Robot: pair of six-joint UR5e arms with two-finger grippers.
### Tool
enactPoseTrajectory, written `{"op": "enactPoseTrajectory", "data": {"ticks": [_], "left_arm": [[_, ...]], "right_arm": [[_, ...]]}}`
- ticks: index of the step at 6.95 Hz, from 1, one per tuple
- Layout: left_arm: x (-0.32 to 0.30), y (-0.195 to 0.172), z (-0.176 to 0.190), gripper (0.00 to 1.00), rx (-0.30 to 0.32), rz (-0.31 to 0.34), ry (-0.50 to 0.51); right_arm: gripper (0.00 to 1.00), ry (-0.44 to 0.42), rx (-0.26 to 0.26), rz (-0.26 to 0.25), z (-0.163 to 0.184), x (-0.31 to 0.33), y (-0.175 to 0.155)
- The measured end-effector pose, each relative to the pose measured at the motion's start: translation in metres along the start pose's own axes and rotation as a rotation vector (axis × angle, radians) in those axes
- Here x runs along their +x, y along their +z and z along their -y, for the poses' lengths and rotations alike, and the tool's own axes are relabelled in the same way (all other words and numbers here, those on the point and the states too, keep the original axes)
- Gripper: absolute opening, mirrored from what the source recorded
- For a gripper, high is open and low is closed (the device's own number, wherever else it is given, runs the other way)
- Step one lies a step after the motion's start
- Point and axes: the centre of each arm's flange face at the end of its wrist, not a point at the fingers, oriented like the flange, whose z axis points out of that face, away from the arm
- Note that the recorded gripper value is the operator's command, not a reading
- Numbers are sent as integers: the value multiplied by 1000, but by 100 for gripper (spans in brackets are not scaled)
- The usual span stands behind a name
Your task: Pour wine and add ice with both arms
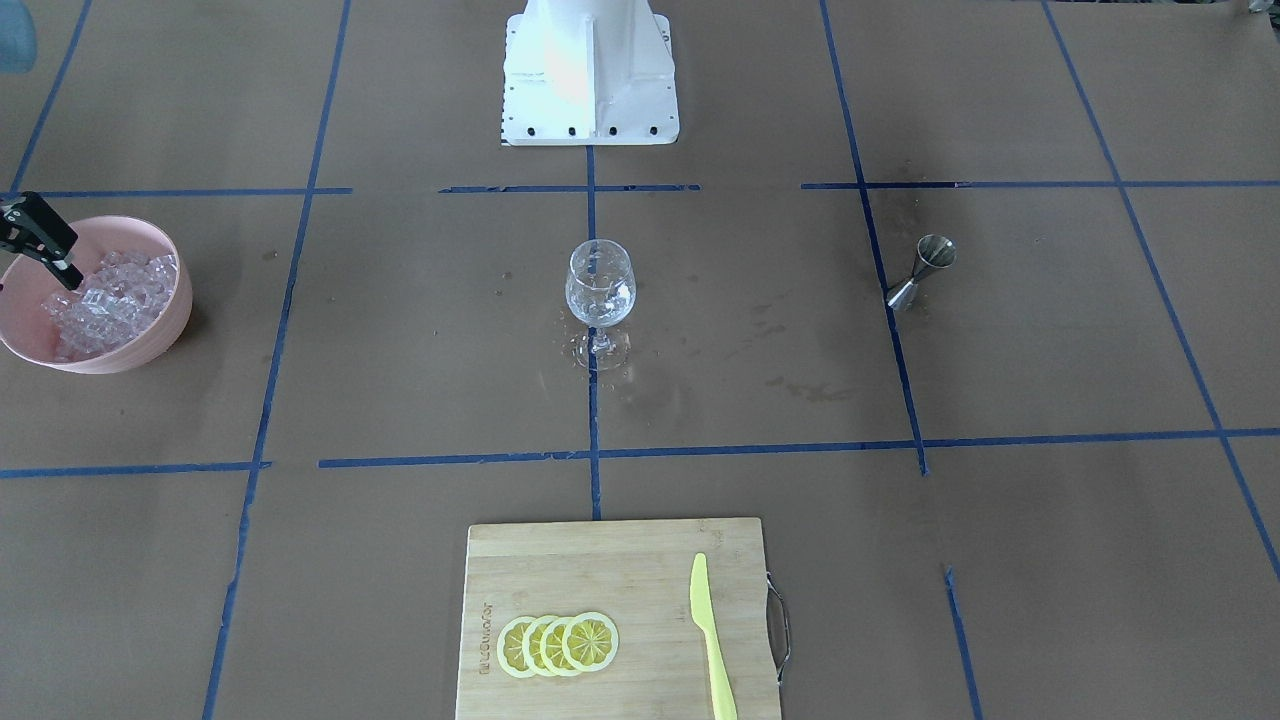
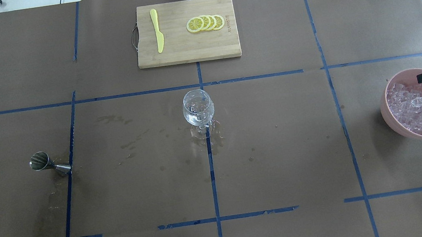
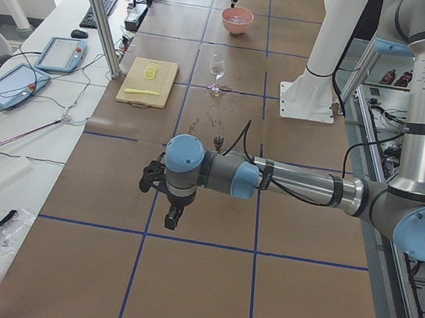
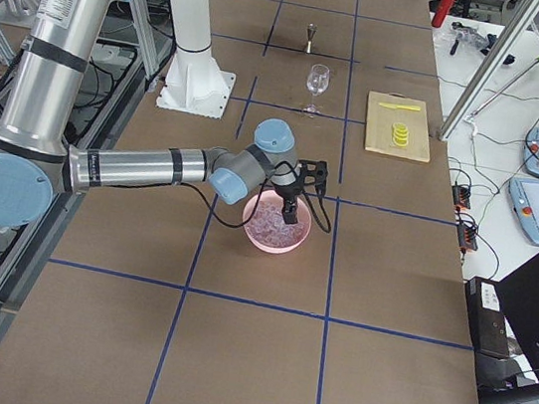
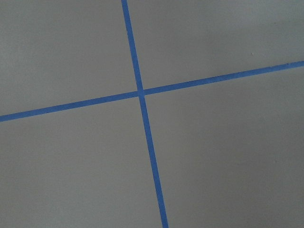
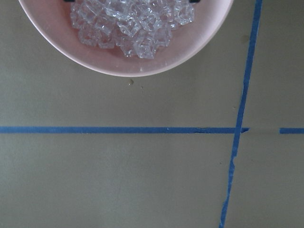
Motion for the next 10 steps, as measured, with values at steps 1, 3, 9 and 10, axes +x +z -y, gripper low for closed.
{"op": "enactPoseTrajectory", "data": {"ticks": [1,3,9,10], "left_arm": [[1,-1,1,100,6,-1,7],[2,-1,2,100,11,-1,12],[1,-1,1,100,11,-1,14],[1,-1,1,100,11,-1,14]], "right_arm": [[74,36,18,-11,-17,-1,10],[70,69,46,-34,-40,-11,28],[44,62,67,-82,-53,-10,45],[23,59,69,-82,-53,-11,45]]}}
